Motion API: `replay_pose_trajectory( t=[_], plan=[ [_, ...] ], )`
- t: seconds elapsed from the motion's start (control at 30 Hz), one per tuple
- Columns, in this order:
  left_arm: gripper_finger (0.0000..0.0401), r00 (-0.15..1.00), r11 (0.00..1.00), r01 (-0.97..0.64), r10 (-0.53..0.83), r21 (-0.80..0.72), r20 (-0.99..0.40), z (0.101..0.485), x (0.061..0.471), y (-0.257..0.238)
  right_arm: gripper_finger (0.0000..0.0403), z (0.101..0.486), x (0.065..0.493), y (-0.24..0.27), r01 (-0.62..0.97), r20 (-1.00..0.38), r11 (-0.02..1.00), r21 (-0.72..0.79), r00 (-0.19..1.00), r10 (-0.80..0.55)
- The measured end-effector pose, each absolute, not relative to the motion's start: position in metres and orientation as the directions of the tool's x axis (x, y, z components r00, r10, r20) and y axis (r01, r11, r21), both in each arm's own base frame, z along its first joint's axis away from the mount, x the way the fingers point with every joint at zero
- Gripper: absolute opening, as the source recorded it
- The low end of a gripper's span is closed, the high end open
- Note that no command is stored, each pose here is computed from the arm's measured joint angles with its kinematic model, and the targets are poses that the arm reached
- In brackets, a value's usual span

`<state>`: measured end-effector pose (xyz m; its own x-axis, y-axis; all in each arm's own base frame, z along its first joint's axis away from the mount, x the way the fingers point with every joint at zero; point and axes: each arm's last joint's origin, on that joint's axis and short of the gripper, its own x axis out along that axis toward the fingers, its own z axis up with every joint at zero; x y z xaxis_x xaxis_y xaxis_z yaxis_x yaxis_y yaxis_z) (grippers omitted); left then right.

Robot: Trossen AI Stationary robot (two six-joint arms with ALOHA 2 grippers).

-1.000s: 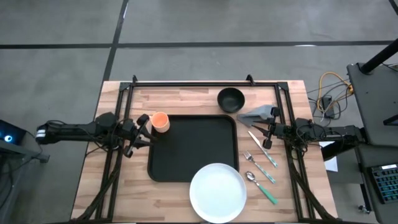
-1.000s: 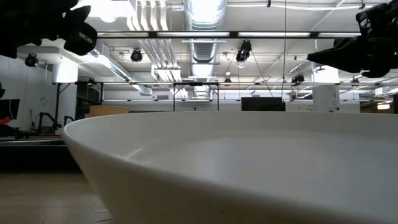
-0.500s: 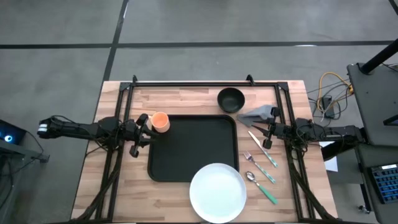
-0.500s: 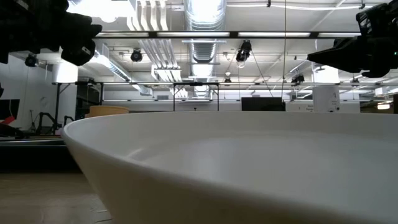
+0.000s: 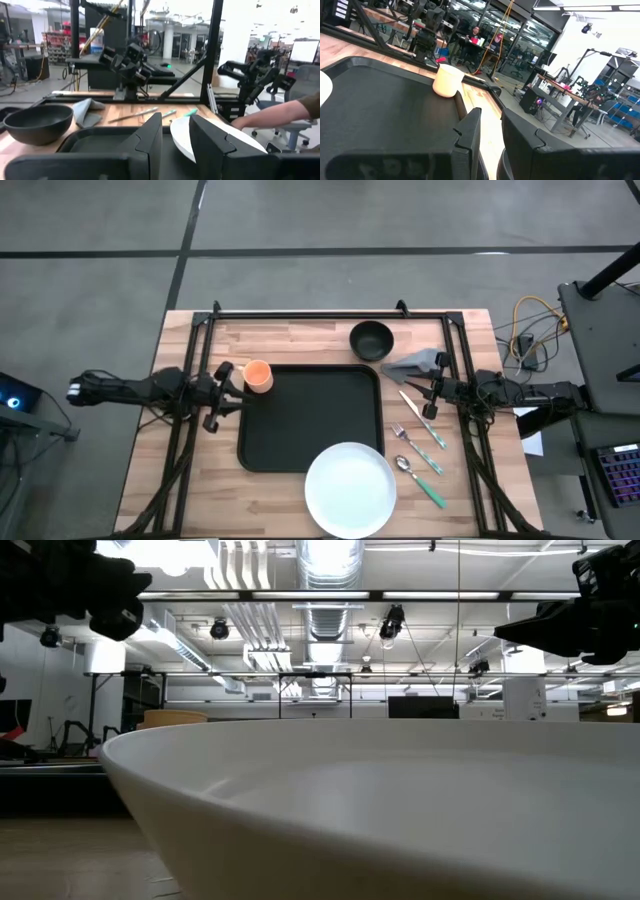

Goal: Set up tray
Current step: Put the white plate on the black serving tray

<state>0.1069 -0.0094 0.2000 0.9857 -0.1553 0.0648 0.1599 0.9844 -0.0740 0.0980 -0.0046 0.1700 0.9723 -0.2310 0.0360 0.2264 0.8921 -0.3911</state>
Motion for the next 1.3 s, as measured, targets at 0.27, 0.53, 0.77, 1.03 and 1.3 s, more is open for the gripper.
replay_pose_trajectory(
  t=[0.27, 0.53, 0.77, 1.03, 1.3],
  plan=[
    [0.008, 0.98, 0.985, 0.165, -0.158, -0.054, 0.124, 0.19, 0.095, -0.009, 0.0068, 0.17, 0.098, -0.005, 0.227, 0.036, 0.892, -0.391, 0.972, -0.231],
    [0.008, 0.983, 0.985, 0.164, -0.158, -0.05, 0.093, 0.176, 0.098, -0.009, 0.0068, 0.17, 0.098, -0.005, 0.226, 0.037, 0.892, -0.391, 0.972, -0.23],
    [0.008, 0.985, 0.986, 0.162, -0.158, -0.051, 0.07, 0.173, 0.098, -0.009, 0.0068, 0.17, 0.098, -0.005, 0.227, 0.037, 0.892, -0.391, 0.972, -0.231],
    [0.008, 0.987, 0.985, 0.161, -0.159, -0.058, 0.036, 0.171, 0.099, -0.009, 0.0068, 0.17, 0.098, -0.005, 0.227, 0.036, 0.892, -0.391, 0.972, -0.231],
    [0.008, 0.987, 0.986, 0.158, -0.158, -0.062, 0.002, 0.167, 0.099, -0.009, 0.0068, 0.17, 0.098, -0.005, 0.226, 0.036, 0.892, -0.391, 0.972, -0.231]
  ],
)
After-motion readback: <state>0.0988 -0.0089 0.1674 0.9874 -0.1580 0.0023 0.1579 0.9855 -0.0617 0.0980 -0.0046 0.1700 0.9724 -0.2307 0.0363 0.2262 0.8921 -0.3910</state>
